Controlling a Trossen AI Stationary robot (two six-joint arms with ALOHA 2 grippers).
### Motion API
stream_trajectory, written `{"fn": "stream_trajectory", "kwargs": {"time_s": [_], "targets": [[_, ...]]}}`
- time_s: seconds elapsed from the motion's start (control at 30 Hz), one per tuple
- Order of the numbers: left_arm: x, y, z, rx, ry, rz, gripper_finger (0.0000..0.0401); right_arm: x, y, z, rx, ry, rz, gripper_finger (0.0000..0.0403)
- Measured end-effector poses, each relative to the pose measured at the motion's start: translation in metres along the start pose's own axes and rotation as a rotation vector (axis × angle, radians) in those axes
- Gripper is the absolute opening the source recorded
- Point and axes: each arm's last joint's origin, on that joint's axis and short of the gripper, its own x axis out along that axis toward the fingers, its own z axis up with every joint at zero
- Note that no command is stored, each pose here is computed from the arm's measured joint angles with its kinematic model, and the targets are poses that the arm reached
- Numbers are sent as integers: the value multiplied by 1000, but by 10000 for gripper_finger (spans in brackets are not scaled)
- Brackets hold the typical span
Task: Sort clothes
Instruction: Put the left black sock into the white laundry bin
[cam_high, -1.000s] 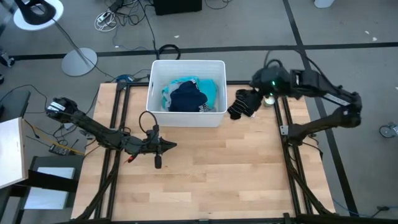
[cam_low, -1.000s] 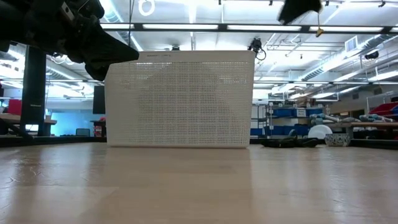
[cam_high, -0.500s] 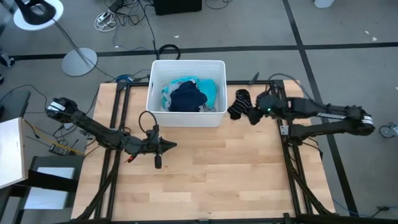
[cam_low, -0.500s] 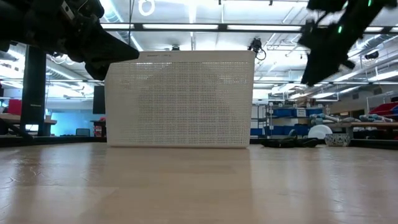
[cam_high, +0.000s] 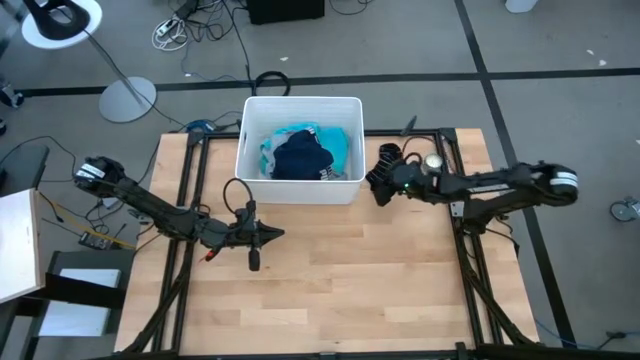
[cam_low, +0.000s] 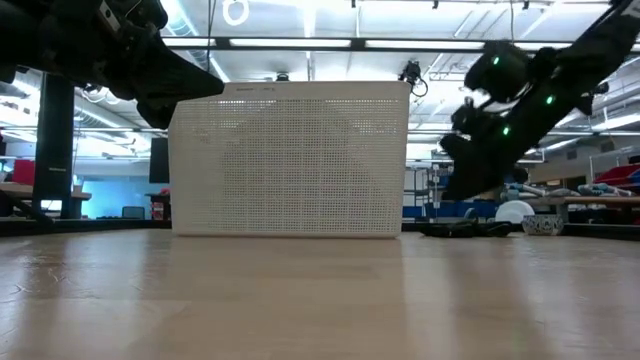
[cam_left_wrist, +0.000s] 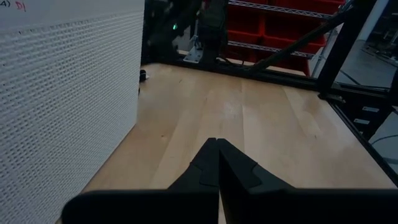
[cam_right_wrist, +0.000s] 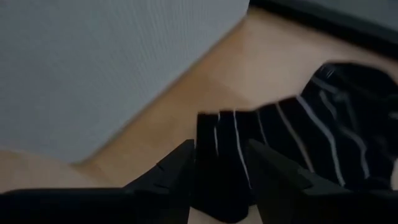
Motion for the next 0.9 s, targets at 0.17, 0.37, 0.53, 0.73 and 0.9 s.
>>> {"fn": "stream_trajectory", "kwargs": {"time_s": [0.17, 0.37, 0.53, 0.73, 0.9], "targets": [[0, 0, 0, 0, 0, 0, 1, 25, 4, -17, -34, 77, -29, 141], [0, 0, 0, 2, 3, 1, 1, 47, 7, -35, -38, 146, -59, 131], [0, 0, 0, 3, 4, 1, 1, 44, 10, -35, -33, 152, -50, 21], [0, 0, -1, 3, 5, 2, 1, 6, 19, 8, -52, 52, 35, 6], [0, 0, 0, 3, 4, 2, 1, -49, 23, 56, -106, -45, -11, 4]]}}
